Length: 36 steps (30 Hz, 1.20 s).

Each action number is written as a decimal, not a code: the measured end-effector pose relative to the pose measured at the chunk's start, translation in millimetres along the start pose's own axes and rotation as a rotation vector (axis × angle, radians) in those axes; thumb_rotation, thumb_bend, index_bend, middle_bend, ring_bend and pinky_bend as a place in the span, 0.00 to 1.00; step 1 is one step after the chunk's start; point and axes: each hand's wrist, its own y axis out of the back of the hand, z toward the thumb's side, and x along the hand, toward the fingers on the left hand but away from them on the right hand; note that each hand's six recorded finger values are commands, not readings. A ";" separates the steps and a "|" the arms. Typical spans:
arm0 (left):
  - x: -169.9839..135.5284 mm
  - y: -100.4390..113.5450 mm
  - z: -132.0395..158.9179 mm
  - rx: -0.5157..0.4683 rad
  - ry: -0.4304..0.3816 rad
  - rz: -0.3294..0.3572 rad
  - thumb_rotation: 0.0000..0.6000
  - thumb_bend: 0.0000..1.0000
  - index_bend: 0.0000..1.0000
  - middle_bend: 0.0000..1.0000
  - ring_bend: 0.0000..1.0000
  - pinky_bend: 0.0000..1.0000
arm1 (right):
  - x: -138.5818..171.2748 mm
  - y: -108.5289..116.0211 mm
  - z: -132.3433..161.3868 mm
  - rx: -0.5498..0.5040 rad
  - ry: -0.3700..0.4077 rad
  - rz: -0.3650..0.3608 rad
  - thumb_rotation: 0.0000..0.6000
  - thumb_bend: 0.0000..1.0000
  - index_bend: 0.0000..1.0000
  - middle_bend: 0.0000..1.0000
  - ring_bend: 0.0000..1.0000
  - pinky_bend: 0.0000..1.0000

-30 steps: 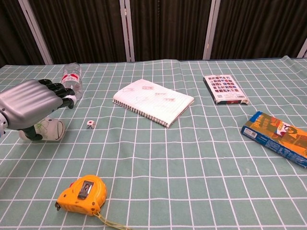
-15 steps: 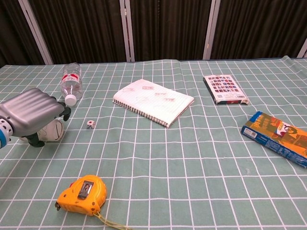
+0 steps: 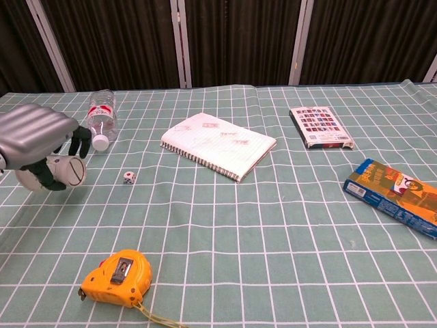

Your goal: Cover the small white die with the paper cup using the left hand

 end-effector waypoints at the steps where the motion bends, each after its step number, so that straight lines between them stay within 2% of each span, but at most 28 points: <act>1: 0.9 3.6 -2.2 -0.048 0.006 0.010 1.00 0.00 0.52 0.47 0.49 0.55 | 0.0 -0.1 0.1 0.000 0.000 0.000 1.00 0.00 0.00 0.00 0.00 0.00; 7: 7.1 25.9 -17.3 -0.452 0.028 0.089 1.00 0.00 0.52 0.47 0.49 0.55 | -0.4 -1.4 0.6 0.004 0.000 0.005 1.00 0.00 0.00 0.00 0.00 0.00; 12: 14.2 38.2 -29.4 -0.892 0.031 0.157 1.00 0.00 0.52 0.48 0.48 0.55 | -1.4 -2.4 1.3 0.007 0.000 0.008 1.00 0.00 0.00 0.00 0.00 0.00; 14: 18.1 38.5 -32.2 -1.081 0.031 0.172 1.00 0.00 0.52 0.48 0.48 0.55 | -2.1 -3.2 1.6 0.007 0.003 0.009 1.00 0.00 0.00 0.00 0.00 0.00; 17: 25.0 33.4 -34.8 -1.306 0.028 0.181 1.00 0.00 0.52 0.48 0.49 0.55 | -2.8 -4.1 1.4 0.009 0.005 0.008 1.00 0.00 0.00 0.00 0.00 0.00; 19: 30.2 26.7 -35.4 -1.400 0.032 0.181 1.00 0.00 0.52 0.48 0.49 0.55 | -3.4 -4.1 0.8 0.009 0.003 0.007 1.00 0.00 0.00 0.00 0.00 0.00; 21: 36.9 16.3 -35.4 -1.461 0.042 0.173 1.00 0.00 0.52 0.48 0.49 0.55 | -4.2 -4.2 -0.3 0.010 -0.001 0.005 1.00 0.00 0.00 0.00 0.00 0.00; 25: 48.2 -0.6 -27.3 -1.507 0.051 0.145 1.00 0.00 0.52 0.48 0.49 0.55 | -6.0 -5.6 -3.0 0.011 -0.012 0.009 1.00 0.00 0.00 0.00 0.00 0.00; 29: 54.2 -11.8 -14.0 -1.507 0.035 0.108 1.00 0.00 0.52 0.48 0.49 0.54 | -6.9 -6.8 -5.3 0.012 -0.021 0.013 1.00 0.00 0.00 0.00 0.00 0.00; 36: 55.5 -24.2 -7.9 -1.490 0.040 0.088 1.00 0.00 0.52 0.48 0.49 0.54 | -7.1 -6.1 -7.9 0.010 -0.030 0.013 1.00 0.00 0.00 0.00 0.00 0.00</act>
